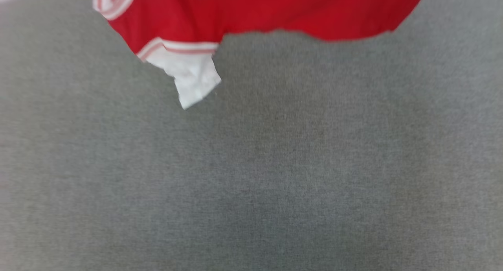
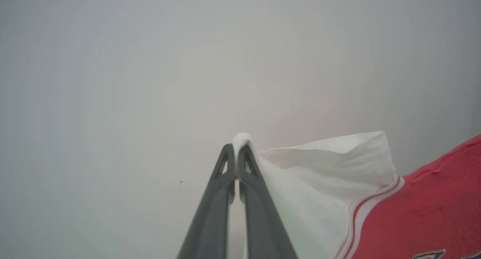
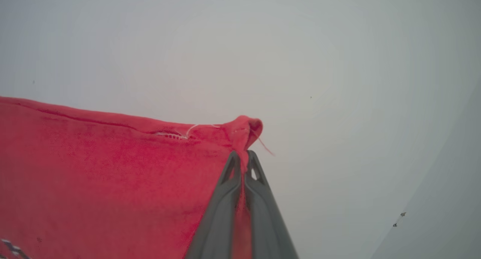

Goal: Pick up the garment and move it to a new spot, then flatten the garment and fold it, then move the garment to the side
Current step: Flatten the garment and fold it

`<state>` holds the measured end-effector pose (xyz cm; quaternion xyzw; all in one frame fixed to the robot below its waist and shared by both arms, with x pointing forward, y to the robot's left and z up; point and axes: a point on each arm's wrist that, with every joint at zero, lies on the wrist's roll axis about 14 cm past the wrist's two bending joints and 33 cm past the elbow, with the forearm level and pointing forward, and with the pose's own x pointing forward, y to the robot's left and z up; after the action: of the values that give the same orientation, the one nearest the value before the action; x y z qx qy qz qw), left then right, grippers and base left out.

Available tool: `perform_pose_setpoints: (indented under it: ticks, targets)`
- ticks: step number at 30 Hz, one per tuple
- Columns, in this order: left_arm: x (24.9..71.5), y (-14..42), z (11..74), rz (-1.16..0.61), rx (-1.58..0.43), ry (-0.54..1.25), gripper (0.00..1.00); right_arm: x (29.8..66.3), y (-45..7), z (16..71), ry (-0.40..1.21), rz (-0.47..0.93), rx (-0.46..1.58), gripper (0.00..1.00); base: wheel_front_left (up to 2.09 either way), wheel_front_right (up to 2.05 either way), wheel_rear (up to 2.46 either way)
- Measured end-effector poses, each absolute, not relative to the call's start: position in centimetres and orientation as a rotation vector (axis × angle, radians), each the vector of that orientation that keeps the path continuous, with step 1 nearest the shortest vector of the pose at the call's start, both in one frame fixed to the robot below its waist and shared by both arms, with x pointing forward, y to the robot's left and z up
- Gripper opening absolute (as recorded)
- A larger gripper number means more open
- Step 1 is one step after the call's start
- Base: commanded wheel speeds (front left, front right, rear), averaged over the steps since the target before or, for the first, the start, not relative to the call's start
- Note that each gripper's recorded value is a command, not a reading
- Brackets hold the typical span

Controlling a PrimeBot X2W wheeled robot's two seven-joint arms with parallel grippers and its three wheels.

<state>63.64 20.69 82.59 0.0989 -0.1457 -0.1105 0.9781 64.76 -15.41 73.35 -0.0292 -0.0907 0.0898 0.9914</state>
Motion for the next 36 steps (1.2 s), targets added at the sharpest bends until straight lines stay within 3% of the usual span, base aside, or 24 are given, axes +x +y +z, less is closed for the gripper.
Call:
perform_pose_setpoints:
  ticks: [9, 13, 18, 23, 30, 36]
  targets:
    - [67.3, 19.4, 85.4, -0.207, 0.185, -0.61, 0.0, 68.6, -15.9, 72.1, -0.435, 0.128, -0.182, 0.0, 0.0, 0.0, 0.0]
    - [69.2, 18.1, 82.9, -0.25, 0.175, -0.602, 0.0, 70.6, -15.9, 68.3, -0.377, 0.126, -0.231, 0.0, 0.0, 0.0, 0.0]
    - [71.1, 17.2, 73.3, -0.318, 0.199, -0.419, 0.0, 71.9, -15.0, 60.5, -0.211, 0.161, -0.216, 0.0, 0.0, 0.0, 0.0]
    - [69.5, 17.7, 64.9, -0.379, 0.187, -0.144, 0.0, 70.4, -14.1, 54.8, -0.062, 0.205, -0.201, 0.0, 0.0, 0.0, 0.0]
    - [63.4, 20.7, 56.9, -0.388, 0.152, 0.228, 0.0, 66.3, -13.6, 50.4, 0.132, 0.216, -0.081, 0.0, 0.0, 0.0, 0.0]
    - [56.4, 21.7, 52.3, -0.391, 0.109, 0.443, 0.0, 61.6, -13.4, 47.7, 0.278, 0.252, -0.013, 0.0, 0.0, 0.0, 0.0]
